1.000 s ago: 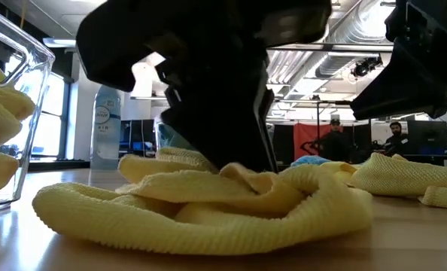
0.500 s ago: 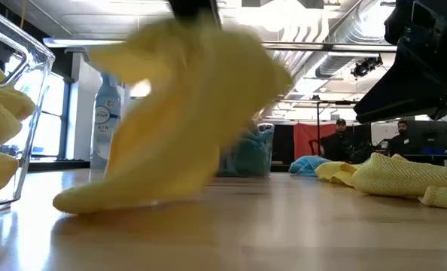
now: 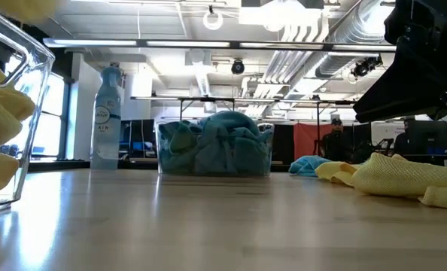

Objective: Sort microfiber towel by color & place in baskets
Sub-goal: Put the yellow microfiber towel into the bottom transparent bin

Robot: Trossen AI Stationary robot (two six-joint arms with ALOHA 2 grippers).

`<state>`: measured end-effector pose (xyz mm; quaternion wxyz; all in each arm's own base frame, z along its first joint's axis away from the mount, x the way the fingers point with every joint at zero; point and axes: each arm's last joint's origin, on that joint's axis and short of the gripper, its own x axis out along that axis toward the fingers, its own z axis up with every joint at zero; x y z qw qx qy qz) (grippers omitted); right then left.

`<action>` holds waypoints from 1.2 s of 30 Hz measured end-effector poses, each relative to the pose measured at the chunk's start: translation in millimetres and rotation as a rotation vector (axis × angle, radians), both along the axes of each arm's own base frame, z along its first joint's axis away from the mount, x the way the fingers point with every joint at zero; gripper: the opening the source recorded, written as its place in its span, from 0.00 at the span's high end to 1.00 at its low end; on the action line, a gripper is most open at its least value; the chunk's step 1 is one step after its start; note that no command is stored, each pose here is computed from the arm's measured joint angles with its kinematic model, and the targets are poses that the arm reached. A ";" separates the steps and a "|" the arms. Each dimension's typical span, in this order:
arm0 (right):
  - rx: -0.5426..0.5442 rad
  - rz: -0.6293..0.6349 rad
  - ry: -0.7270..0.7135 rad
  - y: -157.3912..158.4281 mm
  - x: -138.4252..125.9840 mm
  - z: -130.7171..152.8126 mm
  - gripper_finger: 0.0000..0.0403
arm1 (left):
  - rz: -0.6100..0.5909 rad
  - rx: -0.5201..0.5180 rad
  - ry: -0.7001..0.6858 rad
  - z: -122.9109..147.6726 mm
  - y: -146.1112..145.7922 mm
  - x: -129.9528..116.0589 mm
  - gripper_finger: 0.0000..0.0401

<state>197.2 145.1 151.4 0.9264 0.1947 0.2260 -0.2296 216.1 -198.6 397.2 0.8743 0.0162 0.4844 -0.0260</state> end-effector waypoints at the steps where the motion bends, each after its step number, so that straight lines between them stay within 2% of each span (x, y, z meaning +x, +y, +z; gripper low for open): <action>1: 0.000 0.000 0.000 0.0 0.0 0.0 0.71 | -0.001 -0.022 -0.001 5.3 -0.9 -12.3 1.00; 7: 0.002 0.000 -0.002 0.1 0.1 0.1 0.71 | -0.011 -0.049 0.105 13.9 -6.5 -71.1 1.00; 10: 0.005 -0.002 -0.003 0.1 0.1 0.1 0.71 | -0.002 -0.089 0.159 8.1 -15.9 -83.7 1.00; 13: 0.017 -0.010 -0.009 0.1 0.1 0.1 0.71 | 0.029 -0.065 0.196 -5.8 -26.9 -88.6 1.00; 17: 0.017 -0.011 -0.009 0.1 0.1 0.1 0.71 | 0.079 0.037 0.289 -46.5 -37.9 -90.7 1.00; 19: 0.022 -0.014 -0.011 0.1 0.1 0.1 0.71 | 0.127 0.055 0.368 -71.6 -40.3 -92.5 1.00; 22: 0.023 -0.014 -0.012 0.1 0.2 0.2 0.71 | 0.166 0.023 0.413 -110.1 -45.8 -91.4 1.00; 27: 0.023 -0.014 -0.012 0.1 0.2 0.2 0.71 | 0.157 -0.078 0.376 -159.3 -53.0 -87.4 1.00; 32: 0.019 -0.012 -0.011 0.0 0.3 0.2 0.71 | 0.173 -0.117 0.361 -196.0 -47.9 -87.8 1.00; 36: 0.015 -0.011 -0.009 -0.1 0.3 0.2 0.71 | 0.210 -0.138 0.362 -214.3 -42.5 -90.5 0.99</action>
